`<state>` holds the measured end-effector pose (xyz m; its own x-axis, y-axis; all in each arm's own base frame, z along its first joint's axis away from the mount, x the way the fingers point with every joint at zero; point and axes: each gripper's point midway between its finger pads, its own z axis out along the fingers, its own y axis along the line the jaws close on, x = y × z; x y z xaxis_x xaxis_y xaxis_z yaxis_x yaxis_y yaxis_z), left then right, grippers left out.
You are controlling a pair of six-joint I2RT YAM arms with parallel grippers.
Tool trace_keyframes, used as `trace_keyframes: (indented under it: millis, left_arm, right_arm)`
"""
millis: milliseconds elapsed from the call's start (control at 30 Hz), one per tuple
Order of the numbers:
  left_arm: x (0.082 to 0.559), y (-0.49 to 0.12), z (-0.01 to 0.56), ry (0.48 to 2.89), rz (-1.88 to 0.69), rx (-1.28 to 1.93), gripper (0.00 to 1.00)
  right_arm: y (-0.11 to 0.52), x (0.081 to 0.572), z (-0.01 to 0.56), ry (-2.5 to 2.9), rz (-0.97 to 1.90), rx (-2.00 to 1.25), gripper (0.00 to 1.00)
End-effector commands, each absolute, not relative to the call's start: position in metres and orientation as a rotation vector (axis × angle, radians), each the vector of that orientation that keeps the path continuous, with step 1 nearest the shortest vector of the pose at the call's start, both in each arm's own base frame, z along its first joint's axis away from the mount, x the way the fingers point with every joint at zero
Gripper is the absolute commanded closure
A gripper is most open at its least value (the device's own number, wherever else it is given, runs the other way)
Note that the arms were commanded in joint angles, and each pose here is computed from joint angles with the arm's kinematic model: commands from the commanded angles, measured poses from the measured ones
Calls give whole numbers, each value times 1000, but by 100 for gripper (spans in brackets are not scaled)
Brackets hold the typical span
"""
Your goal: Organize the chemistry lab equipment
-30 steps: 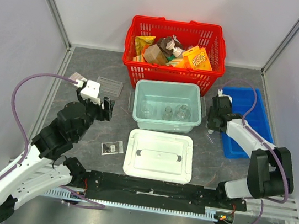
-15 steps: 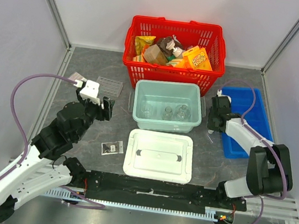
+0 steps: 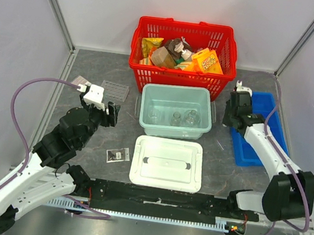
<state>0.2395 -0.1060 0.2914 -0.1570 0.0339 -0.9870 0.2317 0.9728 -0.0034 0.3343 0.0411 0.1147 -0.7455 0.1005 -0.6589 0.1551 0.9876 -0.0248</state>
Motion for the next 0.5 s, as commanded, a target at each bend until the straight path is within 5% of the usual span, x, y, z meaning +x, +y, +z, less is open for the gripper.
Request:
trace_keyframes:
  millis: [0, 467]
  left_arm:
    - [243, -103, 303, 1678, -168, 180, 29]
    - [241, -108, 302, 1679, -191, 196, 29]
  right_arm:
    - [27, 349, 175, 2283, -151, 206, 71]
    - [-73, 385, 184, 2205, -458, 464, 72]
